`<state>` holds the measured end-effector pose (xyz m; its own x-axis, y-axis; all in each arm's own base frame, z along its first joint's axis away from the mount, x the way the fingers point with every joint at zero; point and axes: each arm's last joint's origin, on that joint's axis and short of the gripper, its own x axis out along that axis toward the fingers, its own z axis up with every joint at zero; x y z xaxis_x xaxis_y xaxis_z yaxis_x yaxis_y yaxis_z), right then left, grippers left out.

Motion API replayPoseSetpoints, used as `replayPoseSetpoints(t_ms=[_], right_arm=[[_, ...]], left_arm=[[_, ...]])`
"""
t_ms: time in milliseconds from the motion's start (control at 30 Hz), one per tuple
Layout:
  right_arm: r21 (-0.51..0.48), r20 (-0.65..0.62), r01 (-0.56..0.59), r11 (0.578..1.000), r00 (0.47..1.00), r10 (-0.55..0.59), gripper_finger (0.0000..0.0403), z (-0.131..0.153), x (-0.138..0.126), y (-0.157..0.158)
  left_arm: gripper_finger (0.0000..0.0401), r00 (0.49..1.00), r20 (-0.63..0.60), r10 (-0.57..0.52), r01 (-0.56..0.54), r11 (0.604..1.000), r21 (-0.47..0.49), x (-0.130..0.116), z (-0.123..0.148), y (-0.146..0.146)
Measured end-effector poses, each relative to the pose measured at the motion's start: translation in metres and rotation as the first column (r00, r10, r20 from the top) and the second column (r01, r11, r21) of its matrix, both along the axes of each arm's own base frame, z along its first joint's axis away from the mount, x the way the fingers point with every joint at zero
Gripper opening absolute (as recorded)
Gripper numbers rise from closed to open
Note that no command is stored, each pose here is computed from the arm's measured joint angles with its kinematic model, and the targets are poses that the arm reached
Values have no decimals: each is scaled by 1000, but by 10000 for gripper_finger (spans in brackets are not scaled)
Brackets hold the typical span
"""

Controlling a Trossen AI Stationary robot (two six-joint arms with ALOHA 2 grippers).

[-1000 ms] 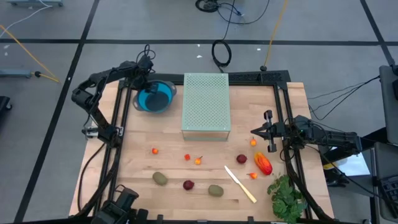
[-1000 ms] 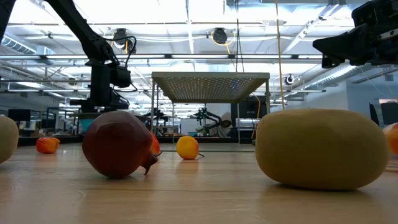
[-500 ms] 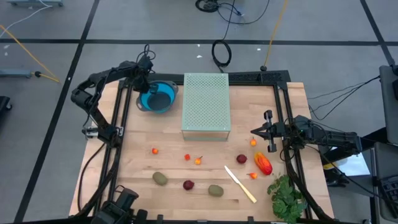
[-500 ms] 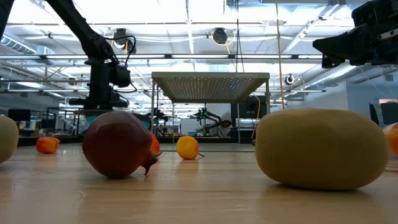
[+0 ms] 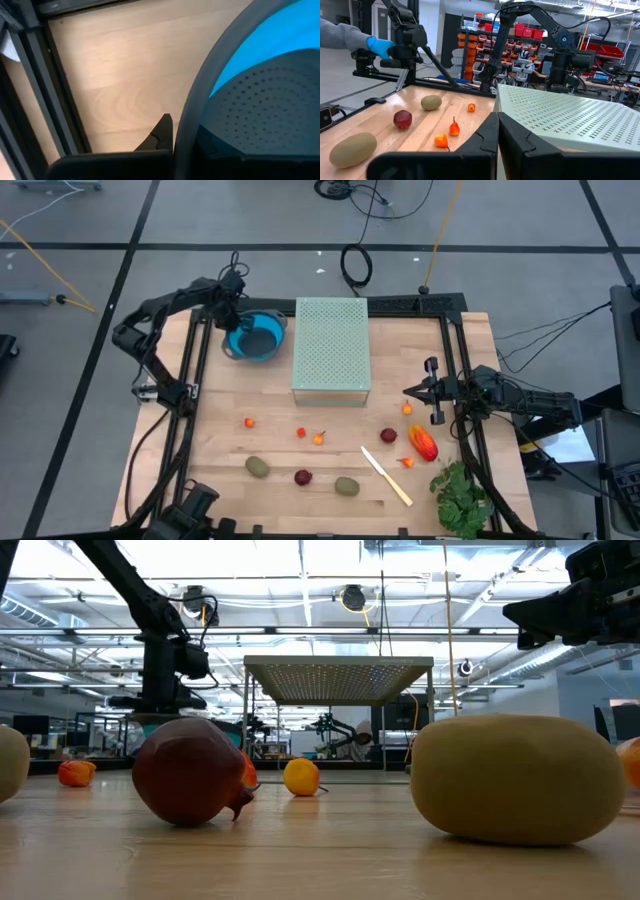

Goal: Pick & Place Fruit
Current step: Put the blue strainer bowl on the shelf

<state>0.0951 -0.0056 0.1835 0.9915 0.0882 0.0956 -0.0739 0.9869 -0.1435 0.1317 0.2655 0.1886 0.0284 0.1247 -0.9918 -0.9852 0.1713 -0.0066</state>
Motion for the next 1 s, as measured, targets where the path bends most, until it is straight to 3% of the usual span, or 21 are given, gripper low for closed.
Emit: replayPoseSetpoints(t_ms=[467, 767, 1000], right_arm=[[0, 0, 0, 1000, 1000, 0, 0, 0, 0, 0], [0, 0, 0, 1000, 1000, 0, 0, 0, 0, 0], [0, 0, 0, 1000, 1000, 0, 0, 0, 0, 0]], left_arm=[[2, 985, 110, 136, -153, 974, 165, -15, 48, -12], [2, 964, 187, 192, -229, 951, 209, -18, 66, -21], [3, 926, 291, 242, -322, 907, 270, -20, 82, -24]])
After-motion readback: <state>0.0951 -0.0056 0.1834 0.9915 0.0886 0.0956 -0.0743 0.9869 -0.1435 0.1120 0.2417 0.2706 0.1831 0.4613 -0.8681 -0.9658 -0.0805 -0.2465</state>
